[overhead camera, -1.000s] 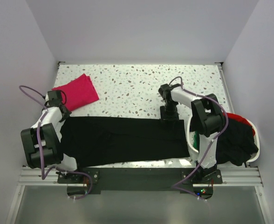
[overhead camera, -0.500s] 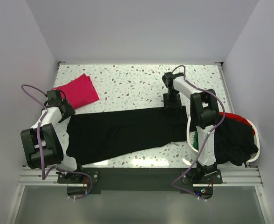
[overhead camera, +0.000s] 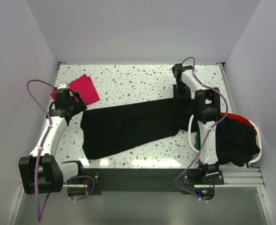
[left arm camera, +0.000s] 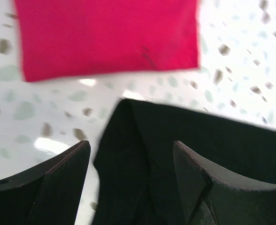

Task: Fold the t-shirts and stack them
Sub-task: Fold the tshirt

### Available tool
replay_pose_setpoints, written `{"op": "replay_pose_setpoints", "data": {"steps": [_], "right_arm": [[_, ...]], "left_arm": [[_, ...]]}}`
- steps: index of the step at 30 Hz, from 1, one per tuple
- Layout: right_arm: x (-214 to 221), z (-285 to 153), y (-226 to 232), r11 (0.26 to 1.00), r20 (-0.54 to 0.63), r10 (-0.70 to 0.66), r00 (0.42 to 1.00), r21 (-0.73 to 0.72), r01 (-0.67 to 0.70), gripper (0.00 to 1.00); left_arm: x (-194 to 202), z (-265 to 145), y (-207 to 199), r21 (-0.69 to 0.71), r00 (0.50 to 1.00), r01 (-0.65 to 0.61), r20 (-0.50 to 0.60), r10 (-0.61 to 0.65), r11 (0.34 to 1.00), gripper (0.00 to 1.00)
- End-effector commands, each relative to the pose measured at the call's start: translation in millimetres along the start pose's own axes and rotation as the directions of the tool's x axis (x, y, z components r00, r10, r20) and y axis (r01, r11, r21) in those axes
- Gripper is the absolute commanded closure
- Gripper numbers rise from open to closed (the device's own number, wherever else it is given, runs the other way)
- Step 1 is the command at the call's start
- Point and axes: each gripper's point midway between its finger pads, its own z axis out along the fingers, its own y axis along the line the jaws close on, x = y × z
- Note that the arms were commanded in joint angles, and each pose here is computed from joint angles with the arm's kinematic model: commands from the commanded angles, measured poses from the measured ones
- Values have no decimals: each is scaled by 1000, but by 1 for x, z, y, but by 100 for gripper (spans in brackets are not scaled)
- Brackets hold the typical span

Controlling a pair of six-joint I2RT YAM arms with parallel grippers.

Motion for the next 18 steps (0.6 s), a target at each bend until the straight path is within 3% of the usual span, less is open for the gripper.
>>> {"op": "replay_pose_setpoints", "data": {"steps": [1, 5, 11, 17, 18], "right_arm": [[-31, 9, -23, 997, 65, -4, 998, 76, -1, 45], [-54, -7, -21, 998, 116, -28, 993, 50, 22, 44], [-77, -59, -1, 994, 237, 17, 971, -107, 9, 44], [-32, -113, 45, 976, 297, -44, 954, -190, 104, 44], [-12, -102, 55, 972, 261, -67, 963, -203, 123, 44]], "left_arm": [[40, -11, -34, 97, 996, 17, -91, -8, 995, 24], [66, -26, -64, 167, 992, 44, -127, -23, 985, 25], [93, -32, -86, 226, 983, 58, -183, -16, 972, 26], [108, -36, -119, 300, 975, 100, -221, -32, 949, 26], [116, -35, -120, 302, 971, 100, -236, -27, 948, 26]]}}
